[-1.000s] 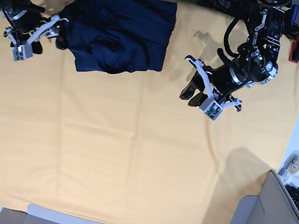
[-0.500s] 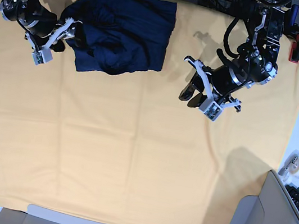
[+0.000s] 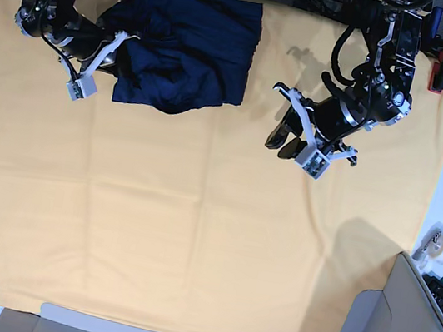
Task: Fold the T-shirt properly
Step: 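Lay the folded end down and tuck it with the right gripper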
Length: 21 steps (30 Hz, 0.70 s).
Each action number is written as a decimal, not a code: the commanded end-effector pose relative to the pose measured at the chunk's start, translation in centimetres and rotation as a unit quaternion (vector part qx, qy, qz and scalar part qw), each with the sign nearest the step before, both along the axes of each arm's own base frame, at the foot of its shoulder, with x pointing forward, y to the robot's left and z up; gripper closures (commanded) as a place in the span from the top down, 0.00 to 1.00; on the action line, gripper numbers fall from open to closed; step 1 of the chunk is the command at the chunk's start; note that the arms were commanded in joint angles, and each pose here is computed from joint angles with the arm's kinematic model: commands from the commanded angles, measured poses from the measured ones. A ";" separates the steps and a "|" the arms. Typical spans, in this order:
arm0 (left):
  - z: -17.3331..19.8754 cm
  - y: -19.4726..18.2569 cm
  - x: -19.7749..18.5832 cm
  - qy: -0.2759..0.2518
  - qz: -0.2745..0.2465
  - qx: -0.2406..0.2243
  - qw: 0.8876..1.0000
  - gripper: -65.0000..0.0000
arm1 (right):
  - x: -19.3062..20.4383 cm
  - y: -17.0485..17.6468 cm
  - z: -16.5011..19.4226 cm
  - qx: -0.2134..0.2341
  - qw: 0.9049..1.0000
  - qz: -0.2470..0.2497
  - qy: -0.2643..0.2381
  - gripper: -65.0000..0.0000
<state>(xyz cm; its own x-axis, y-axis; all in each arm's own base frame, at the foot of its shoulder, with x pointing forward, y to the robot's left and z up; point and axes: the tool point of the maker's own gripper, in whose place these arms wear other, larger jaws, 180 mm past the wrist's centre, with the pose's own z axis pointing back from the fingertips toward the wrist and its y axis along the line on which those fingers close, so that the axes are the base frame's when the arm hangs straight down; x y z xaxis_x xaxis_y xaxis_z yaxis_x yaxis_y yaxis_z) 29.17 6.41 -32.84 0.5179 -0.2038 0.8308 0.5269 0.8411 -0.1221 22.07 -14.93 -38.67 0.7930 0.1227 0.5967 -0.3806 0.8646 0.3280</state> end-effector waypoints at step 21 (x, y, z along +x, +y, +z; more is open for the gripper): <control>1.4 -0.3 0.7 -0.025 -0.003 -0.010 1.000 0.25 | -1.3 1.2 5.2 -0.044 0.995 0.039 -0.075 0.01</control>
<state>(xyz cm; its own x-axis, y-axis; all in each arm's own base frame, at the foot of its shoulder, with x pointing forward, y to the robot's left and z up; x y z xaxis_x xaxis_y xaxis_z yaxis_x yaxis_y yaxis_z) 29.31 6.36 -32.73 0.5154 -0.2072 0.8315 0.5295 0.8400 -0.1189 20.29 -13.83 -34.35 0.7102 0.2375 0.6628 -0.4730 0.8582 0.1993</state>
